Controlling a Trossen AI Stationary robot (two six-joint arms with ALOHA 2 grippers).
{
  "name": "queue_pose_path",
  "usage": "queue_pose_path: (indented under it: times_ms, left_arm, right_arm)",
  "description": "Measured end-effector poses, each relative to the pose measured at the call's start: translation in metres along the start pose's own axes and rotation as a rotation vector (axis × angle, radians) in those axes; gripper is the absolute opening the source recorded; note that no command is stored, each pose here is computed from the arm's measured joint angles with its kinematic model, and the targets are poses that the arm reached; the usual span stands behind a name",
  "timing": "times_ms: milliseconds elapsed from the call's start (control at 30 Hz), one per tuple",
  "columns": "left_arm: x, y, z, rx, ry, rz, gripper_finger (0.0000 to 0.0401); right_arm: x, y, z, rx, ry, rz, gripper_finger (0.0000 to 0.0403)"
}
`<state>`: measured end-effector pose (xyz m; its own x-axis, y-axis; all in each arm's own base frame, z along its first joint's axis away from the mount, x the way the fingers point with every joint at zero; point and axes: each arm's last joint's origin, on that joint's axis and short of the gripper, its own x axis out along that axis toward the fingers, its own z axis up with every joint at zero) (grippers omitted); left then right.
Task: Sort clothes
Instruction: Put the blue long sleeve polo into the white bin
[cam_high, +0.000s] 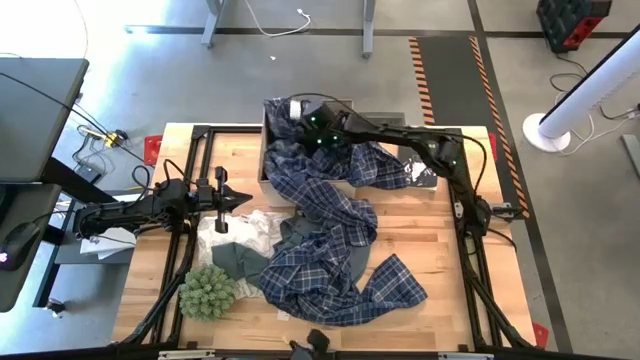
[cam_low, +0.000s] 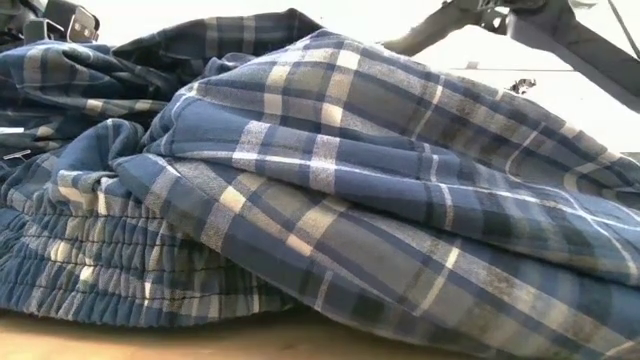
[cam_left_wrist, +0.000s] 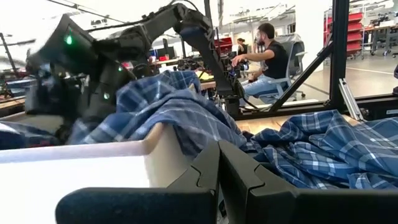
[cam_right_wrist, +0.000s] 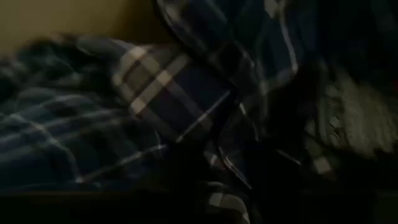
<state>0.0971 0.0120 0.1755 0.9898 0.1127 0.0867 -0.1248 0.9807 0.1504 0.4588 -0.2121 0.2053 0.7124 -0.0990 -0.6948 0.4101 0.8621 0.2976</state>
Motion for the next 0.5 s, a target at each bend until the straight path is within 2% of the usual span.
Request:
queue_pose_path:
  times_ms: [100, 200, 267, 367, 500]
  left_arm:
    - [0.000, 0.000, 0.000, 0.000, 0.000, 0.000, 0.0001]
    - [0.000, 0.000, 0.000, 0.000, 0.001, -0.001, 0.0001]
    - [0.000, 0.000, 0.000, 0.000, 0.001, 0.000, 0.0001]
    - [0.000, 0.000, 0.000, 0.000, 0.001, 0.000, 0.0001]
    - [0.000, 0.000, 0.000, 0.000, 0.001, -0.001, 0.0001]
  right_arm:
    - [0.004, 0.000, -0.015, 0.001, 0.141, -0.042, 0.0138]
    - [0.010, 0.003, -0.029, -0.045, 0.227, -0.137, 0.0138]
    - [0.008, 0.008, -0.030, -0.089, 0.232, -0.172, 0.0138]
    - [-0.003, 0.018, -0.024, -0.146, 0.208, -0.161, 0.0138]
    - [-0.039, 0.040, -0.007, -0.210, 0.125, -0.180, 0.0138]
